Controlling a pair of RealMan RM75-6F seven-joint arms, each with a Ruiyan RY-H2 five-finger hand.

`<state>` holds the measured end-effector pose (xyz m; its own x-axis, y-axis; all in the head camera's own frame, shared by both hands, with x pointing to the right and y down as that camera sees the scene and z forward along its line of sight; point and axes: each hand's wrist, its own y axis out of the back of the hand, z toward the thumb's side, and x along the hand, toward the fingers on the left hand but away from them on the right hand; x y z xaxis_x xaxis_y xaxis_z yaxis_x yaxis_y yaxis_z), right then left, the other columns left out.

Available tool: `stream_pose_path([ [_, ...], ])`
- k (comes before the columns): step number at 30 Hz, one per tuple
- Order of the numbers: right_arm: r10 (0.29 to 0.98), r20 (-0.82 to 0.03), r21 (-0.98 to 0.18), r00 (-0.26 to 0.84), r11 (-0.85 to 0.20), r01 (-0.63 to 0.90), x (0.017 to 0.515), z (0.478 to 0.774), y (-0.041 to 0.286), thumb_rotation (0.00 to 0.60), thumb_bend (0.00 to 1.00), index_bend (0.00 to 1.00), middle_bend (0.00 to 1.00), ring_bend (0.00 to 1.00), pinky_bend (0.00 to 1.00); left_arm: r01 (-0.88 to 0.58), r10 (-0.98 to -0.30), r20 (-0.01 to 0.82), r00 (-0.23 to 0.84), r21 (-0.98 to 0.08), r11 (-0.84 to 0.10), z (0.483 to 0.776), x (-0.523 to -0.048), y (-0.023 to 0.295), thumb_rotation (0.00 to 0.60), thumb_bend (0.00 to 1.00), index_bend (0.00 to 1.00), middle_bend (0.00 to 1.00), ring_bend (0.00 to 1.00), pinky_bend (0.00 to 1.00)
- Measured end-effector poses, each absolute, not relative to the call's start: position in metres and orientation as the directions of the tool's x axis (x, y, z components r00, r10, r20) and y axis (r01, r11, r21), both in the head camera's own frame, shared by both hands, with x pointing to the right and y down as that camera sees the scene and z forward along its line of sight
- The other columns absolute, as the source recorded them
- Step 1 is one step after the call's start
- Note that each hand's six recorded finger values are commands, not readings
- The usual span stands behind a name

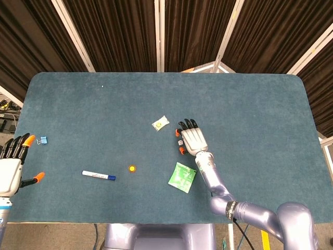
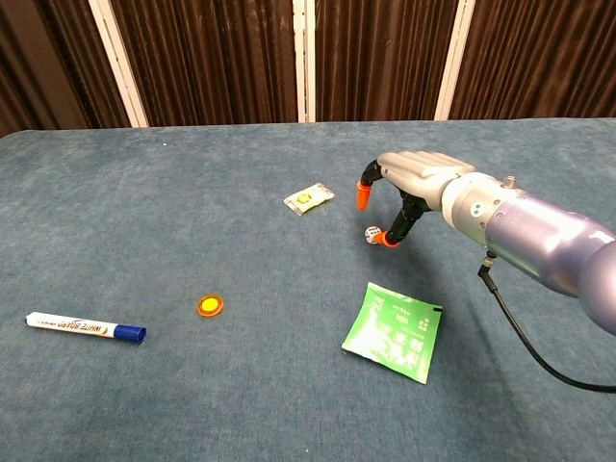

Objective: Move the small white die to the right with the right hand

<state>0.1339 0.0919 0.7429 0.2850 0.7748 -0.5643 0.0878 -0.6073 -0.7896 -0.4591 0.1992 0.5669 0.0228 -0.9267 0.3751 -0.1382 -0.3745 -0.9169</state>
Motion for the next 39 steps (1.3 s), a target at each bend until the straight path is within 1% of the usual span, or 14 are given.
stream_pose_path([
  [9,0.771,-0.581,-0.782,0.259,-0.618,0.086,0.137,0.750,0.093,0.600,0.20,0.47,0.18,0.00,0.00,-0.138,-0.927,0.374,0.027,-0.917,-0.374,0.566,-0.458,0.199,0.600,0.00,0.00,0.00,0.00,0.00],
  [20,0.770,-0.590,-0.780,0.245,-0.622,0.076,0.135,0.760,0.092,0.600,0.20,0.46,0.18,0.00,0.00,-0.141,-0.928,0.372,0.028,-0.918,-0.372,0.566,-0.457,0.199,0.600,0.00,0.00,0.00,0.00,0.00],
  [26,0.766,-0.597,-0.778,0.238,-0.626,0.062,0.134,0.765,0.092,0.600,0.23,0.50,0.19,0.00,0.00,-0.142,-0.928,0.371,0.026,-0.918,-0.371,0.566,-0.458,0.198,0.600,0.00,0.00,0.00,0.00,0.00],
  [31,0.767,-0.593,-0.778,0.247,-0.624,0.071,0.130,0.765,0.093,0.600,0.32,0.58,0.24,0.00,0.00,-0.143,-0.927,0.373,0.027,-0.917,-0.373,0.567,-0.458,0.198,0.600,0.00,0.00,0.00,0.00,0.00],
  [33,0.771,-0.584,-0.784,0.253,-0.617,0.070,0.128,0.763,0.093,0.600,0.35,0.60,0.25,0.00,0.00,-0.142,-0.927,0.373,0.027,-0.917,-0.373,0.567,-0.458,0.197,0.600,0.00,0.00,0.00,0.00,0.00],
  [39,0.783,-0.561,-0.795,0.269,-0.600,0.088,0.122,0.756,0.093,0.600,0.36,0.60,0.26,0.00,0.00,-0.142,-0.927,0.373,0.025,-0.917,-0.373,0.567,-0.458,0.197,0.600,0.00,0.00,0.00,0.00,0.00],
])
